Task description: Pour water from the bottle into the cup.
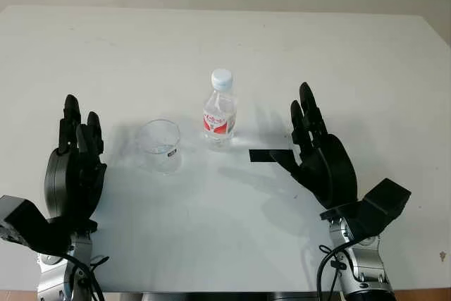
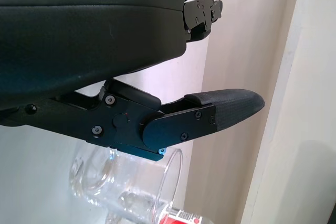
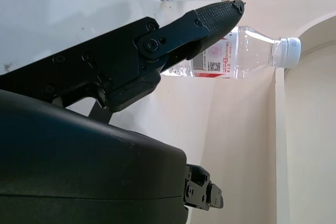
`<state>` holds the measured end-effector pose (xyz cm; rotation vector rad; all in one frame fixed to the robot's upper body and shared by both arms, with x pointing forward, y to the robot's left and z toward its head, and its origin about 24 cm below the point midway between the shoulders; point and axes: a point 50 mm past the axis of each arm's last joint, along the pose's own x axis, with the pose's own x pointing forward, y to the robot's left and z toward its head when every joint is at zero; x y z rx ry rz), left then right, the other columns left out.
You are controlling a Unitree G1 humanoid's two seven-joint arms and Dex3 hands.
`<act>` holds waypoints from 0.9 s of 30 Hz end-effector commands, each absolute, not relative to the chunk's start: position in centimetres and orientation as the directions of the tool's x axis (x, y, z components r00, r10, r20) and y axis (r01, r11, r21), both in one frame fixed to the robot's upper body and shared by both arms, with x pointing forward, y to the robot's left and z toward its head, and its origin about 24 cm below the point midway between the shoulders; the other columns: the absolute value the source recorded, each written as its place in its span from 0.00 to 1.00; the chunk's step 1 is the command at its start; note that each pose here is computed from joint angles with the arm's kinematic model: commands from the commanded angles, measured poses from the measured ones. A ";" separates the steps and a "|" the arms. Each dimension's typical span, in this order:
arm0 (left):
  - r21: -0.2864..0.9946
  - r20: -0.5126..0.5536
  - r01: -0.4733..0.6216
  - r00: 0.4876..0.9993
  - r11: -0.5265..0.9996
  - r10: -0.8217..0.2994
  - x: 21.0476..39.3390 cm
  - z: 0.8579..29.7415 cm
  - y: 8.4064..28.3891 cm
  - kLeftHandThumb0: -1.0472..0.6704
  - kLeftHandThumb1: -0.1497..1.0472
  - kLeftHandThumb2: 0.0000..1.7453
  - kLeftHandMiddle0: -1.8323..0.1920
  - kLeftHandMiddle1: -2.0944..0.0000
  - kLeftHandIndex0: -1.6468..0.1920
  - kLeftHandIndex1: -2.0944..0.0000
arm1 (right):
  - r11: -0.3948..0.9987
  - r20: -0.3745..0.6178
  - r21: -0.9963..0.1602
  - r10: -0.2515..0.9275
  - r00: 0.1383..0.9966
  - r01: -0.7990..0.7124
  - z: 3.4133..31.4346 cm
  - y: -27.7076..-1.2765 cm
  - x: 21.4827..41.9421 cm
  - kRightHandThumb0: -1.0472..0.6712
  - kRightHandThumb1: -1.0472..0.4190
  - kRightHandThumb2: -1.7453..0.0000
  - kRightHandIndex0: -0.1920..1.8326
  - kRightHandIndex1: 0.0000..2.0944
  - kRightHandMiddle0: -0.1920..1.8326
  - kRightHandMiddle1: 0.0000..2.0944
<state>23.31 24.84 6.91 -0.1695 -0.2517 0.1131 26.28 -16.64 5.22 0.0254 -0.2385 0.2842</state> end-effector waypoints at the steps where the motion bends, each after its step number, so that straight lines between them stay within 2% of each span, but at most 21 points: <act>1: -0.180 0.226 -0.095 0.965 0.979 0.135 22.8 6.7 24.6 0.18 1.00 0.37 0.97 0.97 0.99 0.97 | 0.961 0.229 -0.003 0.270 0.935 -0.277 5.1 -16.9 25.8 0.15 0.10 0.97 0.00 0.00 0.00 0.02; 8: -0.181 0.223 -0.080 0.967 0.980 0.120 23.8 6.7 24.3 0.18 1.00 0.37 0.97 0.97 0.99 0.97 | 0.959 0.209 0.011 0.275 0.938 -0.284 4.7 -16.4 26.6 0.14 0.10 0.97 0.00 0.00 0.00 0.02; 13: -0.191 0.226 -0.081 0.966 0.978 0.124 24.4 6.6 24.3 0.18 1.00 0.36 0.97 0.98 0.99 0.97 | 0.958 0.229 -0.021 0.282 0.932 -0.285 5.2 -15.7 27.6 0.10 0.10 0.97 0.00 0.00 0.00 0.00; 17: -0.194 0.240 -0.071 0.964 0.978 0.118 24.7 6.7 24.3 0.18 1.00 0.36 0.98 0.98 0.99 0.98 | 0.941 0.247 -0.054 0.338 0.908 -0.335 5.9 -14.3 29.4 0.08 0.09 0.97 0.00 0.00 0.00 0.00; 21: -0.191 0.243 -0.078 0.962 0.978 0.125 25.0 6.8 24.3 0.17 1.00 0.37 0.97 0.97 0.99 0.97 | 0.909 0.268 -0.073 0.414 0.870 -0.411 7.4 -11.9 31.9 0.07 0.09 0.97 0.00 0.00 0.00 0.00; 27: -0.184 0.254 -0.077 0.959 0.980 0.123 25.3 7.0 24.5 0.17 1.00 0.37 0.98 0.98 1.00 0.98 | 0.886 0.268 -0.016 0.450 0.852 -0.462 8.8 -9.0 34.3 0.04 0.11 0.97 0.00 0.00 0.00 0.00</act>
